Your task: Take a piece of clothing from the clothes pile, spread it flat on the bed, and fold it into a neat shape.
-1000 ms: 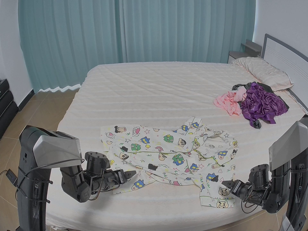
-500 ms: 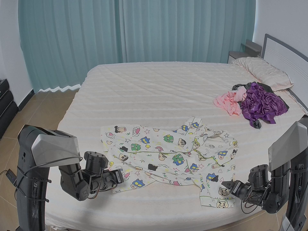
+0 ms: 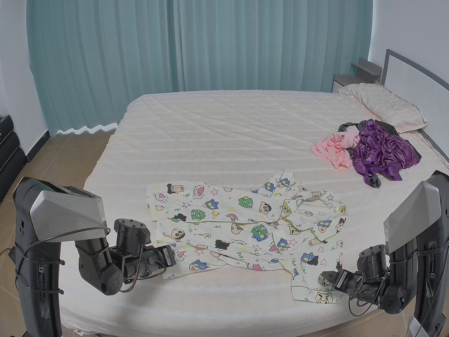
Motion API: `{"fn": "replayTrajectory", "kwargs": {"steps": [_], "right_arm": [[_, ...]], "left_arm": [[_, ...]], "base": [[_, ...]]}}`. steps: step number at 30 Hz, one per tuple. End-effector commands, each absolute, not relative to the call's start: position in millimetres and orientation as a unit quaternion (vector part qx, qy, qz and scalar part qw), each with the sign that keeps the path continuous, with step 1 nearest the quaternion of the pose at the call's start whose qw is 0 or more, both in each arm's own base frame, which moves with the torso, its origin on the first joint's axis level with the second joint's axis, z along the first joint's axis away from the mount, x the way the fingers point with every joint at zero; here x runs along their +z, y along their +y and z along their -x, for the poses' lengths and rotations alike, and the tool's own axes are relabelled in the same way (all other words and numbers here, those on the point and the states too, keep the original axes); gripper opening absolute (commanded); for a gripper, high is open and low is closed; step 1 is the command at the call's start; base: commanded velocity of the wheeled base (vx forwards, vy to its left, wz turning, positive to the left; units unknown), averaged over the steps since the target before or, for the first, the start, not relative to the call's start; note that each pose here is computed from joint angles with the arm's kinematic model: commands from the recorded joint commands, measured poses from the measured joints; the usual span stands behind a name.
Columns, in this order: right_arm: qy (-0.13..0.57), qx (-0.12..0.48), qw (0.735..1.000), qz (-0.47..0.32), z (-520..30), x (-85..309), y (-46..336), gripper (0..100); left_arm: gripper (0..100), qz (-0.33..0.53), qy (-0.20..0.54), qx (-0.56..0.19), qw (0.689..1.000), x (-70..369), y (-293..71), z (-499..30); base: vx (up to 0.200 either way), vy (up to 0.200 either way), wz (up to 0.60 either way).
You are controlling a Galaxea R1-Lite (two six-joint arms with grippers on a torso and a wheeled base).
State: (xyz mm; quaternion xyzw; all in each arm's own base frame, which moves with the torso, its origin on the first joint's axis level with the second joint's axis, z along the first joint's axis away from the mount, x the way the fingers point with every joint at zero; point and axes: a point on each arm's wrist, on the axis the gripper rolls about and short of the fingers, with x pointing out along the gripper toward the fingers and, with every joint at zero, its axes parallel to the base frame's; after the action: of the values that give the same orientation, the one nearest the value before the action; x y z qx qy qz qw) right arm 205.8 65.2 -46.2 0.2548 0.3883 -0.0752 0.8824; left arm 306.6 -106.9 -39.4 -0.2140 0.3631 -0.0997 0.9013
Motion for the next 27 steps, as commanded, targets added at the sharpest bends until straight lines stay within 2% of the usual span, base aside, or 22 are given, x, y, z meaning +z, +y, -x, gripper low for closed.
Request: {"fn": "replayTrajectory", "kwargs": {"steps": [1, 13, 14, 24, 27], "right_arm": [[0.416, -0.066, 0.88, -0.219, -197.1, -56.9, 71.3, 100], [0.439, -0.055, 0.877, -0.189, -191.3, -67.0, 77.7, 100], [0.437, -0.054, 0.877, -0.191, -191.5, -66.4, 77.8, 0], [0.399, -0.051, 0.889, -0.22, -199.4, -47.3, 72.3, 0], [0.35, -0.037, 0.898, -0.264, -207.7, -19.9, 59.9, 0]], "left_arm": [[0, 0.216, 0.352, -0.104, 0.905, -32.1, -106.4, -303.5], [0, 0.216, 0.353, -0.103, 0.905, -32.6, -105.9, -302.0], [0, 0.216, 0.353, -0.103, 0.905, -32.6, -105.9, -302.0], [0, 0.214, 0.331, -0.093, 0.914, -23.5, -104.4, -301.7], [0, 0.221, 0.308, -0.096, 0.921, -7.5, -103.4, -302.3]], "base": [[0.0, 0.0, 0.0], [0.0, 0.0, 0.0], [0.0, 0.0, 0.0], [0.0, 0.0, 0.0], [0.0, 0.0, 0.0]]}}
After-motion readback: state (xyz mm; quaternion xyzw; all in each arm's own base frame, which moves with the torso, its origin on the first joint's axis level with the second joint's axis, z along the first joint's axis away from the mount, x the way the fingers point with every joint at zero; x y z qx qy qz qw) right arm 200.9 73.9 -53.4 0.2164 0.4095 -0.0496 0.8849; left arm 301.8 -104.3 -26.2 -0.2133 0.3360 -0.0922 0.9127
